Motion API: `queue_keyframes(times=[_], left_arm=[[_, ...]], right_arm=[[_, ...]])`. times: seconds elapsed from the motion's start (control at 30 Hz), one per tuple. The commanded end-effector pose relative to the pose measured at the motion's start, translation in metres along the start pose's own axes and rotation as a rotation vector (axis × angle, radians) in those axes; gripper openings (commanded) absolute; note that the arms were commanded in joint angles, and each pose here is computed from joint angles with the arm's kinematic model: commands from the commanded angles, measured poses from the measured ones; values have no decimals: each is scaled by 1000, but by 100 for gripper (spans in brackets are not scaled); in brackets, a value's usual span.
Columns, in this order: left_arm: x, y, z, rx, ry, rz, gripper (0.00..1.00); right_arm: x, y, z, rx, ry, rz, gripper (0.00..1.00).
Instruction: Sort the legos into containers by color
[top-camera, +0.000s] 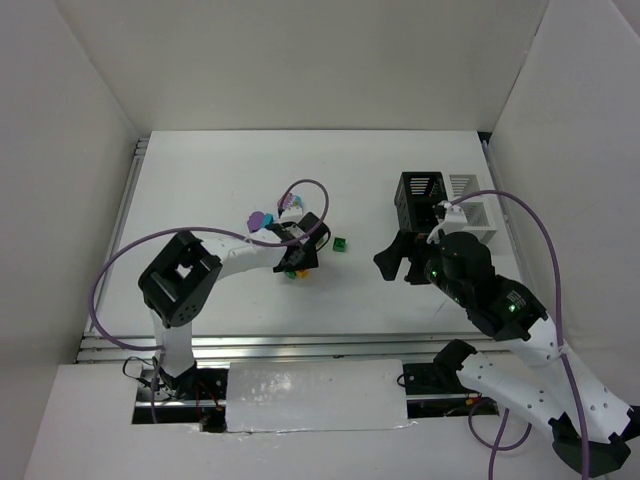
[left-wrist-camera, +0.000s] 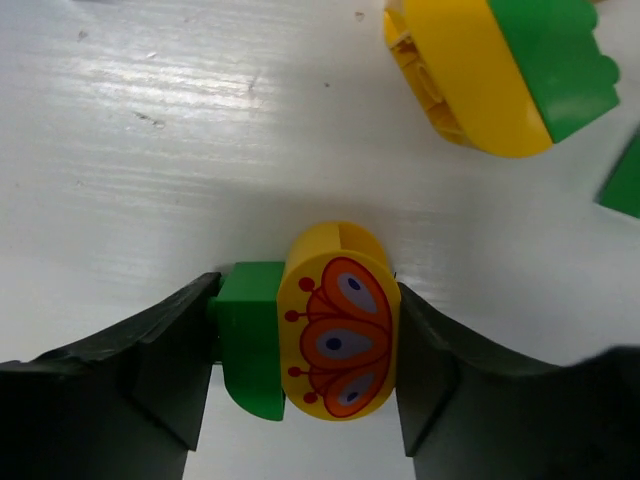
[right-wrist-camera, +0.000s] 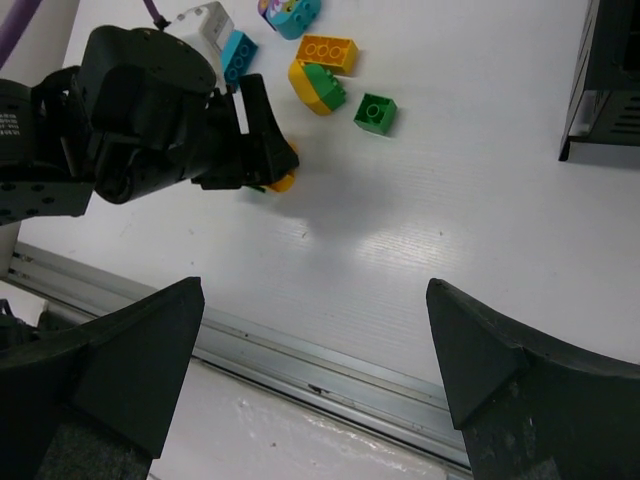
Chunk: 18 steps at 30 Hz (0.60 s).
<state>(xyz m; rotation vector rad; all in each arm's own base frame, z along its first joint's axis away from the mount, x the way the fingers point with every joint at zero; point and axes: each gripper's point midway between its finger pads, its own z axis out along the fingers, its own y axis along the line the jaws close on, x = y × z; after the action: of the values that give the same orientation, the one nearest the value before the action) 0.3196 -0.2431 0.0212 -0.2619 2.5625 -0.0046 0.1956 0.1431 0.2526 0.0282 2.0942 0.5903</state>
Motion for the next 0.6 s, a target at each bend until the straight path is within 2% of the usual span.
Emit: queue_keyframes(times=[0.0,0.03,0.1,0.13,0.2,0.23,0.3,0.33,0.37,0.4,0.43,0.5,0.57], left_arm=[[5,-5,-4,44,11,8,22],[-1,-9,-16,83,-6,18,1],[-7,-17,-33,144,-44,53,0],[-20,-23,-52,207,-113,52,0],[-22,-34,-79,306,-199,152,0],[-22,-27,-98,363,-252,172,0],[-29,-51,-135,589,-392,269,0],[-19,-38,-149,667,-446,323,0],[-23,-52,-179,834,-531,331,0],[-29,-49,-215,946,-633,341,0],[-11,-41,-211,985,-663,413,0],[-10,-39,-249,1118,-773,442,0],[-9,-40,-259,1144,-804,502,0]], right_arm=[[-15,8,1,-30,-74,27,100],[-18,4,1,-6,-98,41,100],[-21,-2,4,15,-134,86,100],[-23,-2,4,16,-147,103,100],[-27,1,1,4,-162,161,100],[-28,2,0,-4,-165,182,100],[-34,7,-5,-27,-182,245,100],[-36,9,-8,-39,-186,268,100],[-37,16,-10,-69,-176,297,100],[-40,25,-11,-109,-172,298,99],[-39,35,-11,-158,-150,295,100],[-29,61,-4,-242,-26,278,99],[-15,70,13,-223,86,267,99]])
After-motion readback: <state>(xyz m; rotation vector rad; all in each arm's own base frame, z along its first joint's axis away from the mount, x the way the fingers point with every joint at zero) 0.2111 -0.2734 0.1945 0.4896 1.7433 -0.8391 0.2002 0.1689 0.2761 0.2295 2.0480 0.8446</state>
